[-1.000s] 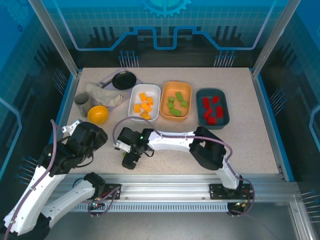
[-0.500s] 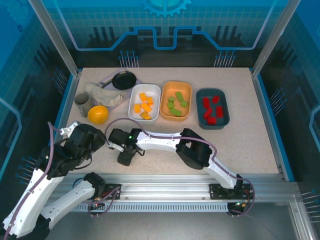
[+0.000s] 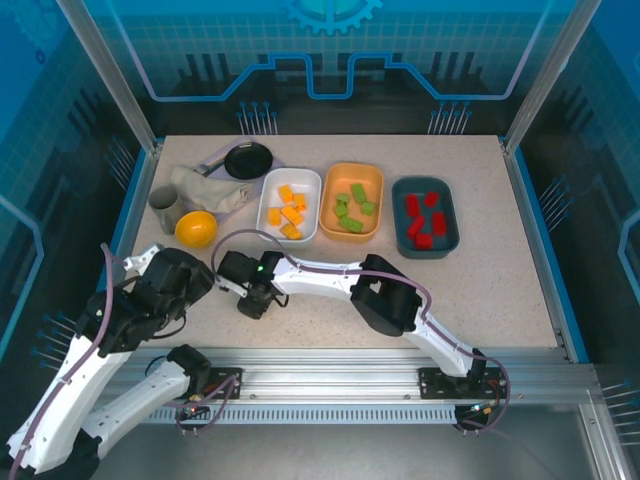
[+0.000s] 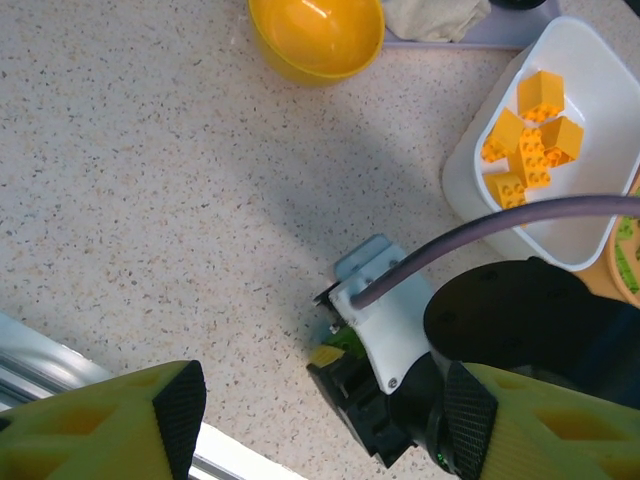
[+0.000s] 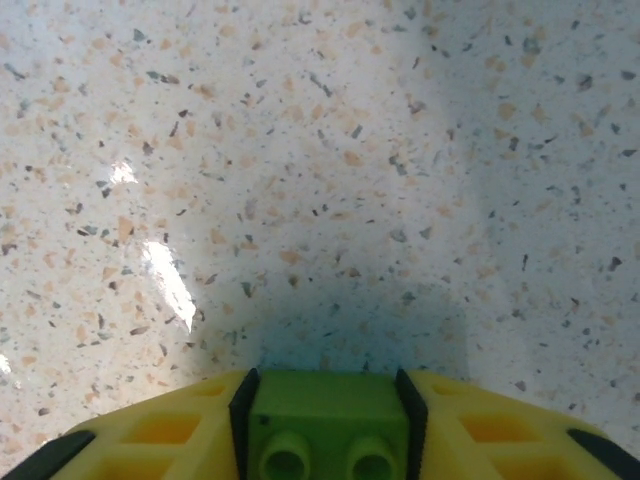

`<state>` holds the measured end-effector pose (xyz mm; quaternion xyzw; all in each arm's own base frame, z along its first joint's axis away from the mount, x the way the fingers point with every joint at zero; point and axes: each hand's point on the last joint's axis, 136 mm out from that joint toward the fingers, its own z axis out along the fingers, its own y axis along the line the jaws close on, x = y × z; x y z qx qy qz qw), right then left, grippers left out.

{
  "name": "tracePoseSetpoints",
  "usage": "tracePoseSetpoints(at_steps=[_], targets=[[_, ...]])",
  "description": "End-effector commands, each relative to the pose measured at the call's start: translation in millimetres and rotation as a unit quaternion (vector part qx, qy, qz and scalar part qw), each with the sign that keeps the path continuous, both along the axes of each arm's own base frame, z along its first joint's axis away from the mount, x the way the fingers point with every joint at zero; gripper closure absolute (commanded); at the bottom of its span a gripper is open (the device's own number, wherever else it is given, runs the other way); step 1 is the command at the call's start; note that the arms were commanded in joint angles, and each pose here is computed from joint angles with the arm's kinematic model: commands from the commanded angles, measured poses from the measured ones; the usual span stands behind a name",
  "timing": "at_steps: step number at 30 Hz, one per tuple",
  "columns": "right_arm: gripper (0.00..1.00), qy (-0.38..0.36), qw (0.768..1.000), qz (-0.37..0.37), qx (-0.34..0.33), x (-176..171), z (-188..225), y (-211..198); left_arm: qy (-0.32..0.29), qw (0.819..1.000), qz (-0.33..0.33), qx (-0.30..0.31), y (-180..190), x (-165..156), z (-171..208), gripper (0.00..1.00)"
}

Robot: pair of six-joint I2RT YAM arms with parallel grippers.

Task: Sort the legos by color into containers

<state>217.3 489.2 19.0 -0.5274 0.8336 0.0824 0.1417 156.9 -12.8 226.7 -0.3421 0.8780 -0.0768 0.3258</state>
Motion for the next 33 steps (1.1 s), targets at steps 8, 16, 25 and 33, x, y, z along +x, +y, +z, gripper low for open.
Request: tracePoseSetpoints(at_steps=[8,16,25,33], targets=[[0.71,-0.008,0.998,-0.063,0.012,34,32,-25,0.008,0.999,-0.029,-0.024,-20,10,-13,0.32],[0.72,-0.033,0.978,-0.189,0.082,85,110,-85,0.007,0.989,-0.121,-0.086,-72,37,-24,0.32],[0.72,-0.047,0.913,-0.397,0.082,179,132,-211,0.01,0.973,-0.198,-0.121,-125,77,-24,0.32],[0.71,-0.01,0.856,-0.498,0.137,265,117,-241,0.021,0.965,-0.226,-0.129,-157,114,-29,0.32]])
